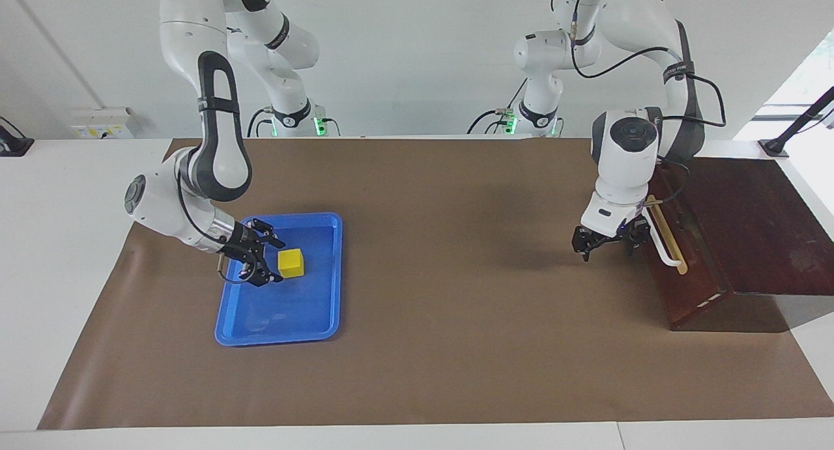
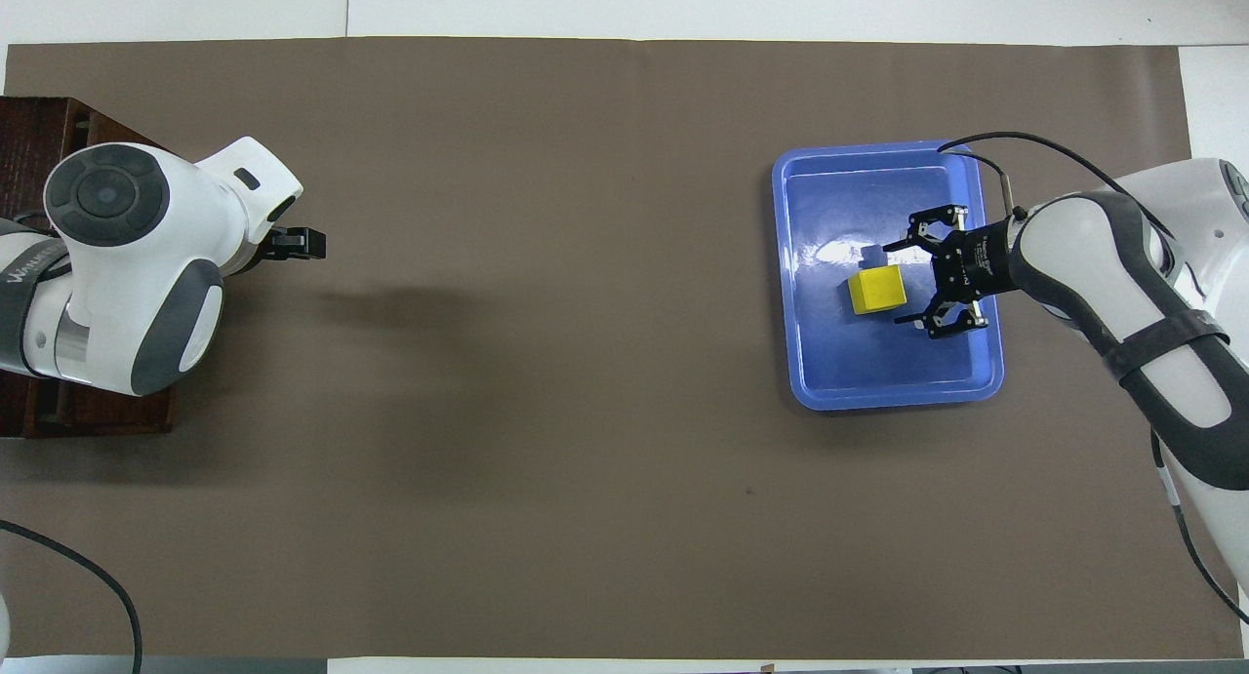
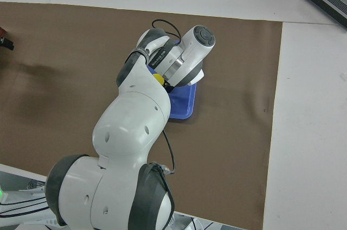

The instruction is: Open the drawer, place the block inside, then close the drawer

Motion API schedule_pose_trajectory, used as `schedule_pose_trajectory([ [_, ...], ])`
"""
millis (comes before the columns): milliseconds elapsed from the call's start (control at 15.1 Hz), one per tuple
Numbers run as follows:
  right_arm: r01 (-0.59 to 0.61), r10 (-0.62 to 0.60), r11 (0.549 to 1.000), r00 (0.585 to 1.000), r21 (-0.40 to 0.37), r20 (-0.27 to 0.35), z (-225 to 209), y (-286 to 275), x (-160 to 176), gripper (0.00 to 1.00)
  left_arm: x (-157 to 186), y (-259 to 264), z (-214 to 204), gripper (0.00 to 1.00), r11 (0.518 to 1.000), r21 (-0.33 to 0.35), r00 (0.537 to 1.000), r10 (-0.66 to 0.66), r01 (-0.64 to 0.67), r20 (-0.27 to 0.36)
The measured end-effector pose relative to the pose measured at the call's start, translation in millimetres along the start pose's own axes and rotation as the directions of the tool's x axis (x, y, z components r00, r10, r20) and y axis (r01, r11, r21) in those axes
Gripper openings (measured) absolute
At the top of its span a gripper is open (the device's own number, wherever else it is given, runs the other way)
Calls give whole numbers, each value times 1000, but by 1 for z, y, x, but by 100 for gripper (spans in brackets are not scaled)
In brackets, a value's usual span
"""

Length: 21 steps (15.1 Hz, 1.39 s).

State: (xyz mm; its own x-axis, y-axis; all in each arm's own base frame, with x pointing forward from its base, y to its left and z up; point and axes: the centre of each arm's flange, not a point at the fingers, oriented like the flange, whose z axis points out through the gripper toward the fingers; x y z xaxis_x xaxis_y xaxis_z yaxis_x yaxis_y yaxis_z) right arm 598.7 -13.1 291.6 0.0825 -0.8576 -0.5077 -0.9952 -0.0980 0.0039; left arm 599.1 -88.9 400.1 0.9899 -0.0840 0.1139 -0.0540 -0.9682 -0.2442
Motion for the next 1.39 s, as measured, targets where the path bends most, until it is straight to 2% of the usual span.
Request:
schedule_pose_trajectory([
  [133, 2, -2, 1000, 1000, 1, -1, 1, 0, 0, 95, 8, -9, -13, 100, 997, 73, 1000, 22, -24, 20],
  [266, 3, -3, 1000, 1000, 3, -3, 1, 0, 0, 94, 13, -16, -16, 100, 993, 111, 999, 33, -35, 18],
  [332, 7, -7, 1000, 1000, 4, -3, 1, 0, 0, 88, 14, -18, -14, 100, 992, 117, 999, 37, -39, 20],
  [531, 37, -37, 999, 999, 4, -3, 1, 0, 1, 55, 15, -32, -4, 100, 991, 121, 998, 57, -61, 35],
  [863, 43, -43, 999, 999, 4, -3, 1, 0, 0, 55, 17, -65, 6, 100, 989, 117, 996, 85, -89, 37],
  [1395, 46, -46, 999, 999, 11, -5, -2, -2, 0, 55, 9, -52, 33, 100, 991, 86, 995, 100, -100, 1],
])
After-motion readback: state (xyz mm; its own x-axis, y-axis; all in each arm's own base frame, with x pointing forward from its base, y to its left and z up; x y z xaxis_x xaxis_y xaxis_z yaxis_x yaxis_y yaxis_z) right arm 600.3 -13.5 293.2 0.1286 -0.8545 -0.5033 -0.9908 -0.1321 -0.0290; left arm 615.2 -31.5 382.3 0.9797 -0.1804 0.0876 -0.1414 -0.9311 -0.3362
